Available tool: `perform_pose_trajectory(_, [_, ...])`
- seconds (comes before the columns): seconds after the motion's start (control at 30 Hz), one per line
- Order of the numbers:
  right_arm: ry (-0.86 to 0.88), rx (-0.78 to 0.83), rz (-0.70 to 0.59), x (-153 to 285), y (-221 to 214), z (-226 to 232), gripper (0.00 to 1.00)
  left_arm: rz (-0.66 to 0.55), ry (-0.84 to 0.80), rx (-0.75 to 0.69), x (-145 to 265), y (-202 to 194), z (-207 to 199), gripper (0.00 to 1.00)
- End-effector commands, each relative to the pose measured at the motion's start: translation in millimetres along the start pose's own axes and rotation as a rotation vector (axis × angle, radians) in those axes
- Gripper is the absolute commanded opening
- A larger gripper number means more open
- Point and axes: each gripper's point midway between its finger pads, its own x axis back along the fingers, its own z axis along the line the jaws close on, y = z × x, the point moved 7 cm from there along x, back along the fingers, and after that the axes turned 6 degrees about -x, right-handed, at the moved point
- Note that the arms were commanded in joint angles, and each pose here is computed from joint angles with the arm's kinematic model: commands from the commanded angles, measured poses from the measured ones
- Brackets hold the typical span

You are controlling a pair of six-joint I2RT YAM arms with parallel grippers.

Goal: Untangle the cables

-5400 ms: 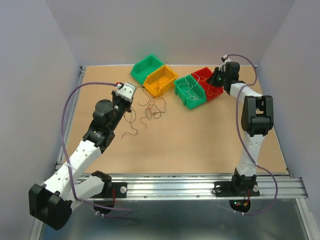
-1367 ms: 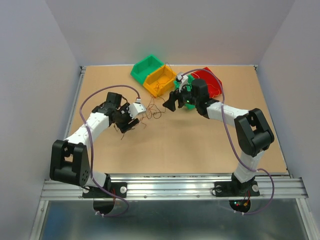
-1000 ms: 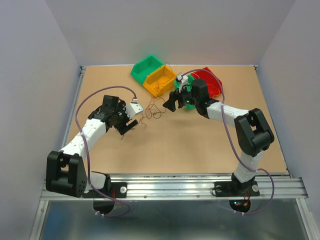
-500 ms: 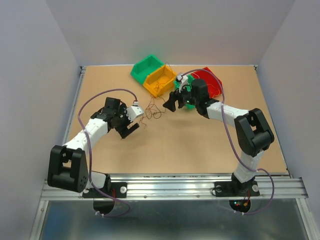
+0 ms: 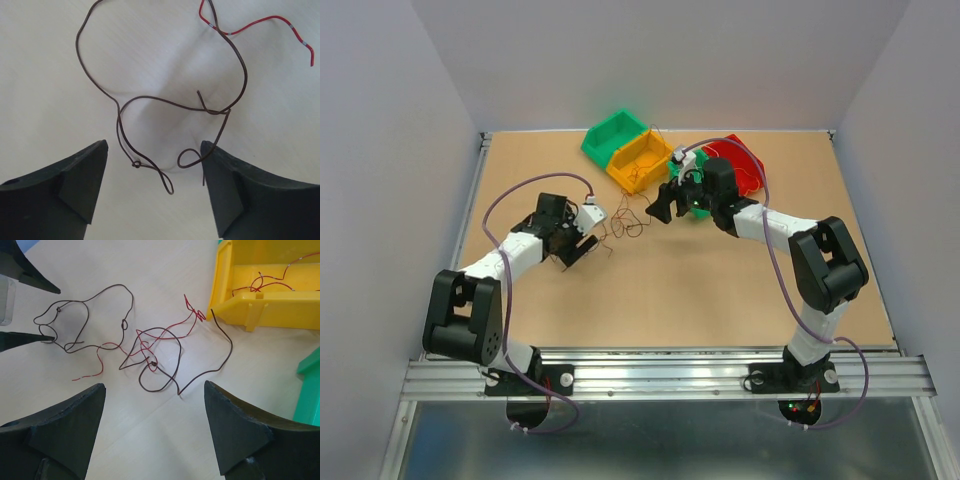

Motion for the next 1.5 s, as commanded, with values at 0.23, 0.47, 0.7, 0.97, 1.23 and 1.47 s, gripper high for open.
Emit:
perform_pose_trajectory(0.23, [0.015,0.059,-0.063,-2.4,28.5,6.7,0.85,-0.026,-0.12,0.002,-13.4,6.8,-8.3,0.0])
perform_pose_trajectory(0.47, [-0.001,0.057,-0.074,-2.0,31.0,5.7,0.84,-0.073,-0.042,0.033,3.1,32.9,25.3,0.0])
perform_pose_trajectory(0.7, [-0.065,0.051,-0.115,1.3,35.1,1.6,0.84,-0.132,0.083,0.09,40.7,70.7,87.9,0.0])
perform_pose_trajectory(0.97, [-0.158,0.014,-0.181,3.9,41.4,-5.4,0.83,-0.181,0.178,0.127,80.0,115.4,136.5,0.0])
perform_pose_trajectory(1.23, [-0.205,-0.013,-0.273,10.0,51.0,-5.9,0.83,-0.276,0.35,0.19,105.6,172.8,203.4,0.0])
perform_pose_trajectory(1.47, [-0.234,-0.023,-0.313,13.3,52.6,-7.4,0.83,-0.393,0.46,0.193,108.2,212.0,243.4,0.0])
